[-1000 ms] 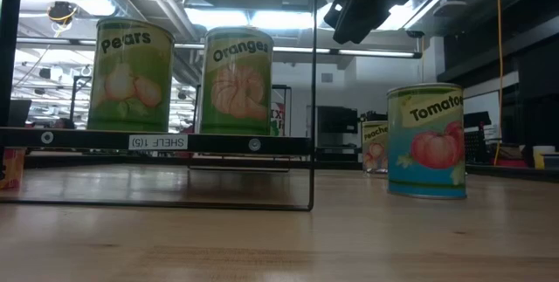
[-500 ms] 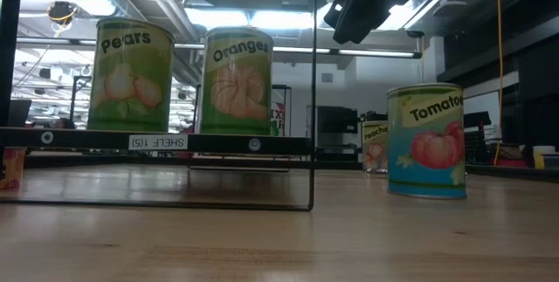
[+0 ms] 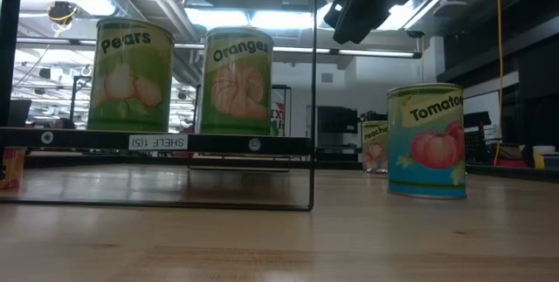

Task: Pick and place cans onto a shelf
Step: Put the small canned oranges on the shelf

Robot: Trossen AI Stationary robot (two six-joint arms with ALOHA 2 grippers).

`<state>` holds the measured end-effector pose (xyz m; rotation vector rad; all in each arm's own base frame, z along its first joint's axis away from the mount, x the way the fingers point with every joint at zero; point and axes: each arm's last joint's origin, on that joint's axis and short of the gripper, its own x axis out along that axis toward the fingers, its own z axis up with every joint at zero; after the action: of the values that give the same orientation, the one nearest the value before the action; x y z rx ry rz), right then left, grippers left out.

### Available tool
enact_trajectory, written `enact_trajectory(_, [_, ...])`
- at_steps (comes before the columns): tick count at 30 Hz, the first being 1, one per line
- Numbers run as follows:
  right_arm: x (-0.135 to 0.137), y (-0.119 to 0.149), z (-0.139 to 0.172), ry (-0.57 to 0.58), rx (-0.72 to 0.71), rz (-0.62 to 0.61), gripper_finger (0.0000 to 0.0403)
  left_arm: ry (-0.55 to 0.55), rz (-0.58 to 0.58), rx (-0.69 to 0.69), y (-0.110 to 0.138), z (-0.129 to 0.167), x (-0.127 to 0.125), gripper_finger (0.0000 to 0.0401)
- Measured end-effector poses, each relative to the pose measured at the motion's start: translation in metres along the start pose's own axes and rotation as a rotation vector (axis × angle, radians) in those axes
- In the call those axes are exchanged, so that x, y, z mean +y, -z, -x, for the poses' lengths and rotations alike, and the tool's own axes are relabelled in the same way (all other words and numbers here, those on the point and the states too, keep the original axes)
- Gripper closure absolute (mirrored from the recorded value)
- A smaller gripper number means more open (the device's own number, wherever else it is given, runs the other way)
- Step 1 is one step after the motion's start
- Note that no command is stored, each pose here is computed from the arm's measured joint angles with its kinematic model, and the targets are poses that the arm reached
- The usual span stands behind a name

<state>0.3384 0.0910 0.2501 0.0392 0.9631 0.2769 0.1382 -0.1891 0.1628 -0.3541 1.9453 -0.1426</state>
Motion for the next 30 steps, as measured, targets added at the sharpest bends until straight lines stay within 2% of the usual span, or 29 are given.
enact_trajectory(4, [0.000, 0.000, 0.000, 0.000, 0.000, 0.000, 0.0351, -0.006, -0.008, -0.017, 0.000, 0.004, -0.004, 0.0396])
enact_trajectory(15, [0.000, 0.000, 0.000, 0.000, 0.000, 0.000, 0.0351, -0.145, -0.028, -0.156, 0.003, 0.032, -0.016, 0.0399])
enact_trajectory(30, [0.000, 0.000, 0.000, 0.000, 0.000, 0.000, 0.0351, -0.352, -0.028, -0.314, -0.006, 0.077, -0.010, 0.0400])
